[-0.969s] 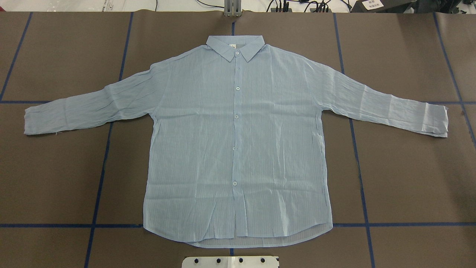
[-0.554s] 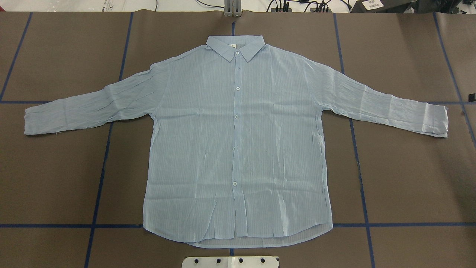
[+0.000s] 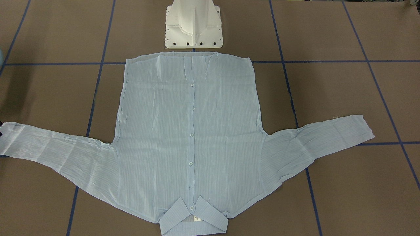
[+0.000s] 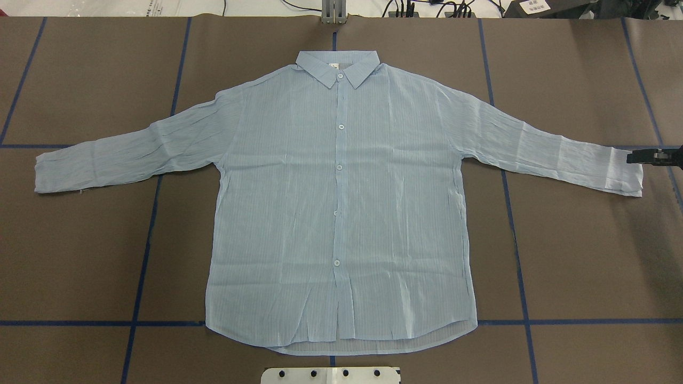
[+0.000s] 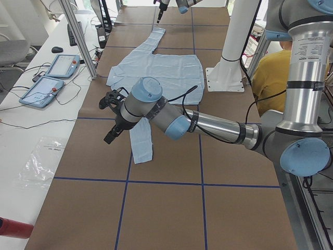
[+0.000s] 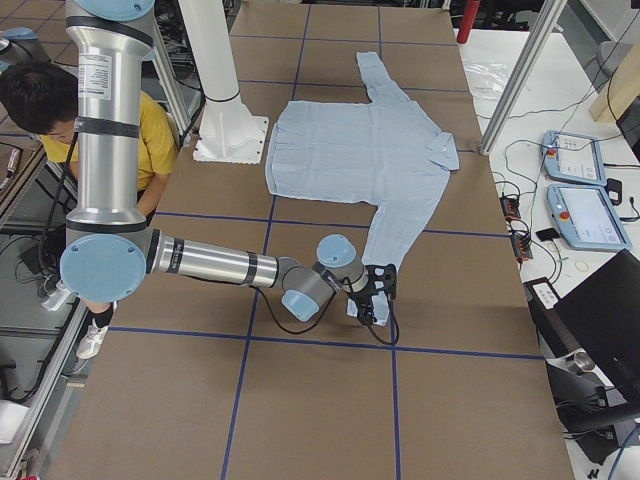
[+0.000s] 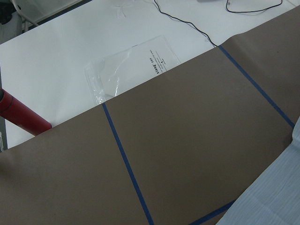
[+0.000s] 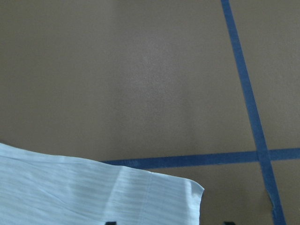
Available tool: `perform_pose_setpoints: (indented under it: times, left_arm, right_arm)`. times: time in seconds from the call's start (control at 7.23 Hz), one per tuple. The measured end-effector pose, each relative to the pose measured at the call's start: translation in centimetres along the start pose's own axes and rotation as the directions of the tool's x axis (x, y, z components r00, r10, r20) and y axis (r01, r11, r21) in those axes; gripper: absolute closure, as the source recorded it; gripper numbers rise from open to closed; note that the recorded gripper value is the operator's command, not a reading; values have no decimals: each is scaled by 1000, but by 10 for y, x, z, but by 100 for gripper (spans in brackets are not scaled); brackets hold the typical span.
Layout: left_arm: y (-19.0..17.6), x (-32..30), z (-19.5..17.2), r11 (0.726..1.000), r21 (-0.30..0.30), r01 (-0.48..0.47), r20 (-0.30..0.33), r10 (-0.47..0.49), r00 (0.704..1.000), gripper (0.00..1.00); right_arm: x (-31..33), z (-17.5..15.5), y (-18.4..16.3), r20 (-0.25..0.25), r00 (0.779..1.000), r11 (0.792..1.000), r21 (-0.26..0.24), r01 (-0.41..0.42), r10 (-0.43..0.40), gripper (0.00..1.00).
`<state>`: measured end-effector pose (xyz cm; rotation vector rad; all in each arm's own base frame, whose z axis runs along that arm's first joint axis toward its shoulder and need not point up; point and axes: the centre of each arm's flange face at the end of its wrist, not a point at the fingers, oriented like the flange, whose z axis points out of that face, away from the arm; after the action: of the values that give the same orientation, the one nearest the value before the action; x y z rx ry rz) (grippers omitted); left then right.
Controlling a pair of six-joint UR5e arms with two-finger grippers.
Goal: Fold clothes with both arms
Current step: 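Lower the right gripper to the sleeve cuff nearest it and grasp it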
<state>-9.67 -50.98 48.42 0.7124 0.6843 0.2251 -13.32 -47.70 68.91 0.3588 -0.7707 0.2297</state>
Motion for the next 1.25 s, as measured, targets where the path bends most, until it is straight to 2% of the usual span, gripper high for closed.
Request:
perform_pose_setpoints:
  times: [0.14,0.28,0.42,0.69,1.25]
  left_arm:
    - [-1,1,-1,1000,3,-3,0,3,1000,0]
    - [-2,2,-2,1000,5,-5,0,5,1000,0]
    - [-2,3,-2,1000,6,-6,0,6,1000,0]
    - [-2,3,-2,1000,6,-7,0,7,1000,0]
    - [-1,2,-3,1000,5,-6,0,6,1000,0]
  right_arm:
    - [1,6,2,-3,1000,1000,-4,3,-3,31]
    - [2,10,5,-7,1000,1000,-10,5,-5,32]
    - [2,14,6,-11,1000,1000,-13,9,-9,37]
    - [-2,18,8,-16,1000,1000,-12,17,-17,100]
    - [-11,20,3,-2,1000,999,-15,31,-31,100]
